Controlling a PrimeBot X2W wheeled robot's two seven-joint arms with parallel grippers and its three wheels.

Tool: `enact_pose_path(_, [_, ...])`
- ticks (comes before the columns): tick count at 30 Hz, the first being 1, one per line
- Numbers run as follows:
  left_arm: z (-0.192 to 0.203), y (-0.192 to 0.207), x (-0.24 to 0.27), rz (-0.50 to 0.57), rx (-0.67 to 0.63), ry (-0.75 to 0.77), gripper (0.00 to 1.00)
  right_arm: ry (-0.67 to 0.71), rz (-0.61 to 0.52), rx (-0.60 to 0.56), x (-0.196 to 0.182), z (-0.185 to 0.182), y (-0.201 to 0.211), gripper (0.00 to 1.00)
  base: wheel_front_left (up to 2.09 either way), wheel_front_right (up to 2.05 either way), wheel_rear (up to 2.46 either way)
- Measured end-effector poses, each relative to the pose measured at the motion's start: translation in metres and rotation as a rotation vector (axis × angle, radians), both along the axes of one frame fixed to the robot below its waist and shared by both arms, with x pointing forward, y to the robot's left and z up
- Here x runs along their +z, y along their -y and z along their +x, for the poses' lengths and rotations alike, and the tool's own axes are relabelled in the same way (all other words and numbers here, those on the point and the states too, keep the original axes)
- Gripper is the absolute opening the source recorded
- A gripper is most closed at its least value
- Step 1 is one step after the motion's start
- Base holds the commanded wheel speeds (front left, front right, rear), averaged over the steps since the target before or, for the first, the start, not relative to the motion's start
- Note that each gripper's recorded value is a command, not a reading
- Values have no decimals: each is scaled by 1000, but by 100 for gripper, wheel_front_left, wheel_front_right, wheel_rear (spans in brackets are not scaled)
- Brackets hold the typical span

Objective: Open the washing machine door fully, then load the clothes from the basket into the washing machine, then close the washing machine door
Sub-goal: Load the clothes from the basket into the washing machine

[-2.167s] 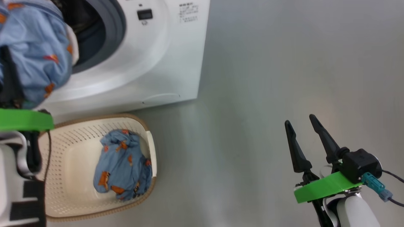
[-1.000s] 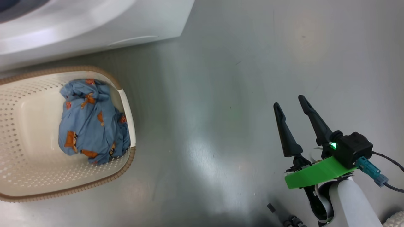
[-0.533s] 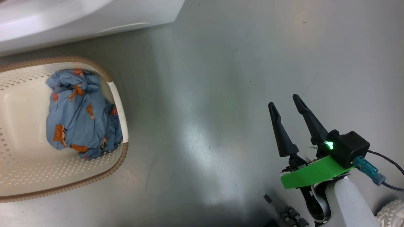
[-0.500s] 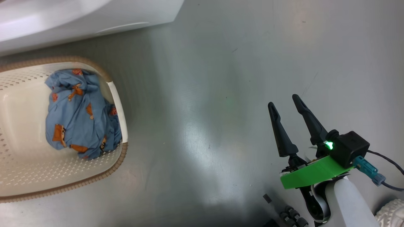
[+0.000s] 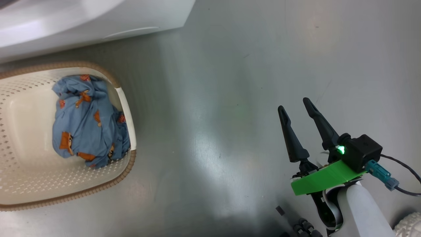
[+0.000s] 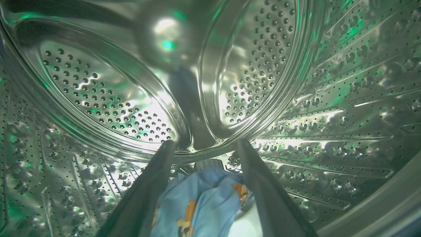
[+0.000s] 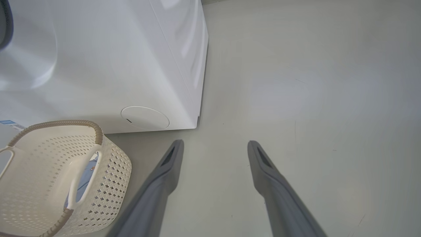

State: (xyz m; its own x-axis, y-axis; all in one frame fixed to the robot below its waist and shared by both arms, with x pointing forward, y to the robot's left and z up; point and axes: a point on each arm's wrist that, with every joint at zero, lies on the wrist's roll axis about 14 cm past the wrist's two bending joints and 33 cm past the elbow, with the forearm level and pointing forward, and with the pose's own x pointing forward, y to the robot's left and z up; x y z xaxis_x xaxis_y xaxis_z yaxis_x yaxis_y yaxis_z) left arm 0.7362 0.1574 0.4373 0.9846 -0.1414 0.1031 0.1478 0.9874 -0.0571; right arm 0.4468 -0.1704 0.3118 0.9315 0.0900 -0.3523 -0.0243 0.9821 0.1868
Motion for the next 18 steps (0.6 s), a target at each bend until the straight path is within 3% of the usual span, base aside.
enact_pose_path(18, [-34,2,12,-57,-5,-52,100,92,17,18,32,16,-9,100,0,0,0])
